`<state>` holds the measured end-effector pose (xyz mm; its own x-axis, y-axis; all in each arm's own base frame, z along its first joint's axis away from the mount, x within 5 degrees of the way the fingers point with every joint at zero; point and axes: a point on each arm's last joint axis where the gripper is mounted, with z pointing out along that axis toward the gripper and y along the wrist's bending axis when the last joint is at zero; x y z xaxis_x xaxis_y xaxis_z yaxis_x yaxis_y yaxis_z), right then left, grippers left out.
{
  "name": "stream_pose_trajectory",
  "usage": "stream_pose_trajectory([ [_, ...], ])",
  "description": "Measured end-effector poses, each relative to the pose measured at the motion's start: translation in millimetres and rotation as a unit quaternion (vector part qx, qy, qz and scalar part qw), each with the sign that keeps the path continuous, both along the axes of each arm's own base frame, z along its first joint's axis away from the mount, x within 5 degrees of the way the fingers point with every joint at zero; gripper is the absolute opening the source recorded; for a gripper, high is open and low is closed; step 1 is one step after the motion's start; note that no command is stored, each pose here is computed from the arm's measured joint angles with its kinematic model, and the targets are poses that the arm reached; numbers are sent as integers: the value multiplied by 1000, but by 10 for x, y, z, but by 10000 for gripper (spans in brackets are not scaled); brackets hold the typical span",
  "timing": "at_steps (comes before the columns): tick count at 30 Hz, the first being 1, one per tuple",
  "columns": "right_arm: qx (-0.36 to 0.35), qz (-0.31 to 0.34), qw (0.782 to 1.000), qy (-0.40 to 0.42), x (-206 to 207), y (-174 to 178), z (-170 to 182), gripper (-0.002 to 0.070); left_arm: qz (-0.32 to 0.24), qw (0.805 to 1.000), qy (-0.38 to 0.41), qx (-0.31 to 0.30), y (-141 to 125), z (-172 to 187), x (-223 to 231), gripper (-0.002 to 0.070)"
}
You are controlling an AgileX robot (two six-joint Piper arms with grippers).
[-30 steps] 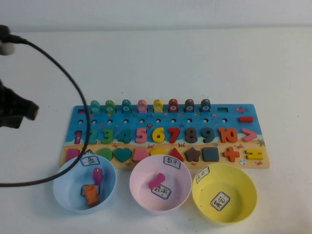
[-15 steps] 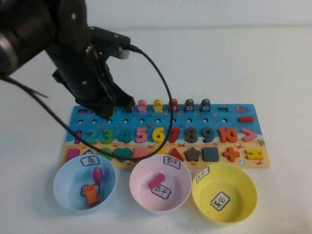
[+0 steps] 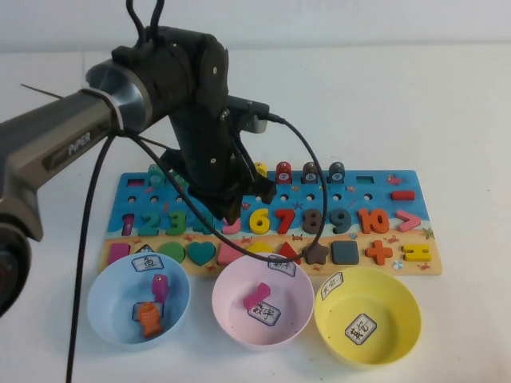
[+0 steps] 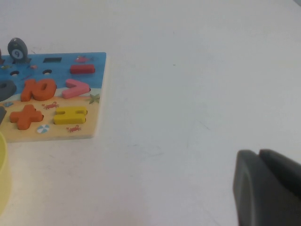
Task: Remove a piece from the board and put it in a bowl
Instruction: Pick up the "number 5"
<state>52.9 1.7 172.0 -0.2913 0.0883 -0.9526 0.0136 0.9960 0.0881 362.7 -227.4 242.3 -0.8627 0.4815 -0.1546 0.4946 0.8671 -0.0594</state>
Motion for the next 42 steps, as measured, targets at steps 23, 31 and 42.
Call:
stream_pose_trajectory([
  [23, 0, 0, 1000, 0, 0, 0, 0, -17, 42, 999, -24, 5, -142, -222, 91, 281],
  [31, -1, 0, 1000, 0, 0, 0, 0, -17, 56, 998, -15, 23, -146, -396, 134, 281],
  [42, -2, 1, 1000, 0, 0, 0, 0, -17, 57, 998, -24, 20, -168, -477, 177, 281],
])
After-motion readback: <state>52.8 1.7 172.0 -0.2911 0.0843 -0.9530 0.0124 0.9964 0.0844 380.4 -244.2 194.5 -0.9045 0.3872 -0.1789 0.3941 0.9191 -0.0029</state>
